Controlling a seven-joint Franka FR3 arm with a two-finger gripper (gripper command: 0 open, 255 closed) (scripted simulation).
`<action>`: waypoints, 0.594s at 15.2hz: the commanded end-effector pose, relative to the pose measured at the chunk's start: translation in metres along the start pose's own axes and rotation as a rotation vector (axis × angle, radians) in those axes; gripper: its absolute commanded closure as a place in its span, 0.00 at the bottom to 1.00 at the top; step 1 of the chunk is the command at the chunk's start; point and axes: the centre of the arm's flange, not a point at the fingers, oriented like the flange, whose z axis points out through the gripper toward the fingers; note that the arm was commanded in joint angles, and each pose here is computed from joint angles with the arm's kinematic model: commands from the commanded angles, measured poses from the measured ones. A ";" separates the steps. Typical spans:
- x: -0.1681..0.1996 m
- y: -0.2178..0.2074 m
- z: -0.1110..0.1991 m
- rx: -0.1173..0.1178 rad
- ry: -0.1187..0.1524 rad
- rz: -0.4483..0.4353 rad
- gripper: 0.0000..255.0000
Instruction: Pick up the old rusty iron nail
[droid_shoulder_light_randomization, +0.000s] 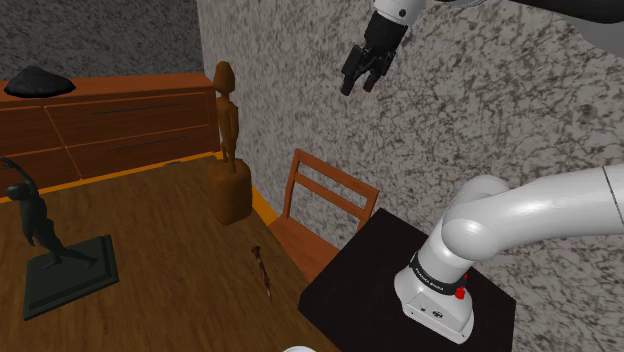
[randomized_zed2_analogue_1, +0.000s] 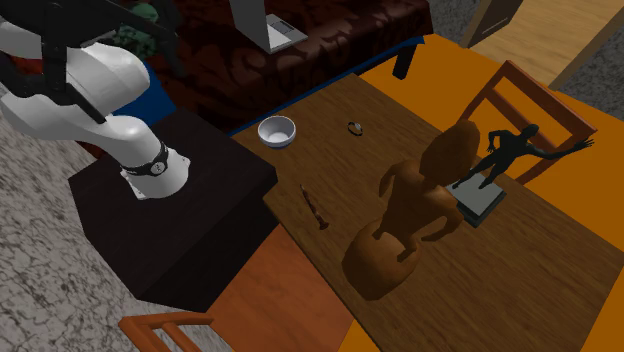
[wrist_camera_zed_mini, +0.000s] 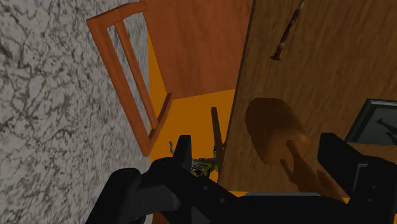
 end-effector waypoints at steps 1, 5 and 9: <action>0.000 0.000 0.000 0.000 0.000 0.000 0.00; -0.002 -0.025 0.048 -0.018 -0.021 0.033 0.00; -0.005 -0.049 0.096 -0.035 -0.042 0.066 0.00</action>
